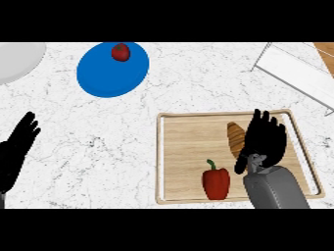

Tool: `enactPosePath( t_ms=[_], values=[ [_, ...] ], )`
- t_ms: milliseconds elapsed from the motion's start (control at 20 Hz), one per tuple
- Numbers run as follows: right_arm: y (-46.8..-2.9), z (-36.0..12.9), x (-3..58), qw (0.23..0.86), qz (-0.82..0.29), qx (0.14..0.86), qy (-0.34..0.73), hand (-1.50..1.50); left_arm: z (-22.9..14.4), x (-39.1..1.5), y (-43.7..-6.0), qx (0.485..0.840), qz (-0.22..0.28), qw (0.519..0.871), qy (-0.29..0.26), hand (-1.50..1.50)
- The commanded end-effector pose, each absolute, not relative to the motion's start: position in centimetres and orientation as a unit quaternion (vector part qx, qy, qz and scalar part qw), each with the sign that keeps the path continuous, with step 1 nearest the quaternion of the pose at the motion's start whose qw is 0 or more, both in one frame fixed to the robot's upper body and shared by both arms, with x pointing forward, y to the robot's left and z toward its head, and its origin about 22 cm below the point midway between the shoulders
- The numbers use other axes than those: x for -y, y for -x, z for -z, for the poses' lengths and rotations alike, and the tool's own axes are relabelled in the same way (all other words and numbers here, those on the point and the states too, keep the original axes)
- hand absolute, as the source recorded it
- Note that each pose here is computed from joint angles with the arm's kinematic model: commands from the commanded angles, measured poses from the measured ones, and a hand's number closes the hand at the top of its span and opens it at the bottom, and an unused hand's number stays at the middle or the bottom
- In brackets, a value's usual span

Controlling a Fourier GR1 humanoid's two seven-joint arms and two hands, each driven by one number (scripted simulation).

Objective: Pick the croissant from the tray and place it in the tiered shelf

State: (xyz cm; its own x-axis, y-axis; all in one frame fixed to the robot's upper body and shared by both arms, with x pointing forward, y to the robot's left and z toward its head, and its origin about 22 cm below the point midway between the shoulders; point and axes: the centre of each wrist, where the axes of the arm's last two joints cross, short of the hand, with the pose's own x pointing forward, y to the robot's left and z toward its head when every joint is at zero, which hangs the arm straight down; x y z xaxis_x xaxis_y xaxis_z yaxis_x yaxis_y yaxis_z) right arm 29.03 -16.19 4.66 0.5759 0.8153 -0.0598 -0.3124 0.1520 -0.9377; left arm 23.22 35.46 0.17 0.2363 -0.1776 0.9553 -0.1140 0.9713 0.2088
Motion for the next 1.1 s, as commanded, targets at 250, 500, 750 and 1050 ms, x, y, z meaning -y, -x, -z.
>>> enactPosePath(
  t_ms=[250,500,750,1050],
  values=[
    [-30.1,-3.5,18.1,0.747,-0.362,0.209,0.516,1.50,0.7,-34.8,-22.1,0.613,0.023,0.780,-0.124,0.00],
    [-29.2,-2.1,17.6,0.725,-0.394,0.217,0.521,1.50,-0.8,-35.8,-23.2,0.617,0.022,0.777,-0.118,0.00],
    [-29.8,-1.4,19.3,0.702,-0.398,0.232,0.543,1.50,-1.6,-35.3,-23.8,0.614,0.021,0.780,-0.124,0.00],
    [-28.6,-5.0,17.3,0.665,-0.385,0.265,0.582,1.50,-0.9,-33.1,-23.2,0.618,0.014,0.777,-0.120,0.00]
  ],
)
